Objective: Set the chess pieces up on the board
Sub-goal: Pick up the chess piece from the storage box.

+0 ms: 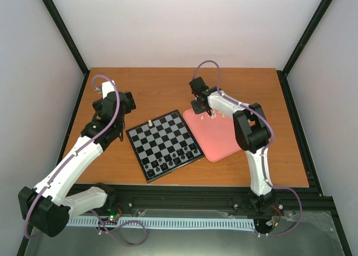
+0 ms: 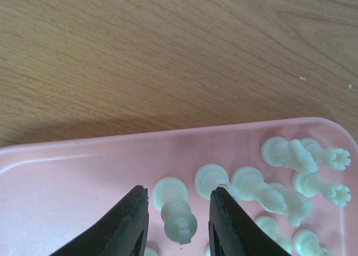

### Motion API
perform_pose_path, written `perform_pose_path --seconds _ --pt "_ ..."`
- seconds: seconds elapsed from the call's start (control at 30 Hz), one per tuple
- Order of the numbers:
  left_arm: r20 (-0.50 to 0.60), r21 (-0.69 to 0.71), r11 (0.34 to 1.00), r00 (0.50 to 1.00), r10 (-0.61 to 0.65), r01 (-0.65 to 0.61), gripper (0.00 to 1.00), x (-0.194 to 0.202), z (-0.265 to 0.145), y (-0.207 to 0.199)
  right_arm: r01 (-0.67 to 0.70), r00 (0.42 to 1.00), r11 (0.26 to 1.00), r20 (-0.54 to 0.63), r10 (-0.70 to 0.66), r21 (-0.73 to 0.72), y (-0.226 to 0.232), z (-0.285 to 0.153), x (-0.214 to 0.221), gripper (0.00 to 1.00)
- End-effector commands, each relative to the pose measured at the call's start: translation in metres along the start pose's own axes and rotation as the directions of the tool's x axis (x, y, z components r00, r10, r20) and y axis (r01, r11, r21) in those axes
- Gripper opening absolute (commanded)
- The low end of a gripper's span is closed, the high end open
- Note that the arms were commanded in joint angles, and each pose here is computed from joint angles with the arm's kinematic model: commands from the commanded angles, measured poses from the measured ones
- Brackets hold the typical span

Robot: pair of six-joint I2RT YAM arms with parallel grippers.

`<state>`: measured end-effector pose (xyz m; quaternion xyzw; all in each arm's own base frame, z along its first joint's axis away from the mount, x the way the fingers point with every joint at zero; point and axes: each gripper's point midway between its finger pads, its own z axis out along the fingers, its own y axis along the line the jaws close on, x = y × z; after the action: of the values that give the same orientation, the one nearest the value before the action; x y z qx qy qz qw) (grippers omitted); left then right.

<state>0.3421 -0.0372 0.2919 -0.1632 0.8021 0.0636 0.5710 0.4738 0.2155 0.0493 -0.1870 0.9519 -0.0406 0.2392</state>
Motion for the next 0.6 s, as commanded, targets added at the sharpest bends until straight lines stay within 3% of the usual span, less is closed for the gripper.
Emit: perform_pose_path --seconds 0.0,0.2,0.57 --pt "0.043 -0.007 0.999 0.998 -0.042 0.043 1.00 -0.019 -0.002 0.001 -0.018 1.000 1.000 0.000 0.018 -0.009 -0.002 0.006 -0.002 0.29" --pt "0.042 -0.009 0.999 0.998 -0.041 0.041 1.00 -0.018 -0.002 0.001 -0.022 1.000 1.000 0.001 0.022 -0.018 0.000 0.005 -0.003 0.17" --pt "0.043 -0.009 0.999 0.998 -0.045 0.045 1.00 -0.019 -0.003 0.002 -0.042 0.999 0.998 0.018 0.043 -0.042 0.000 -0.015 -0.008 0.09"
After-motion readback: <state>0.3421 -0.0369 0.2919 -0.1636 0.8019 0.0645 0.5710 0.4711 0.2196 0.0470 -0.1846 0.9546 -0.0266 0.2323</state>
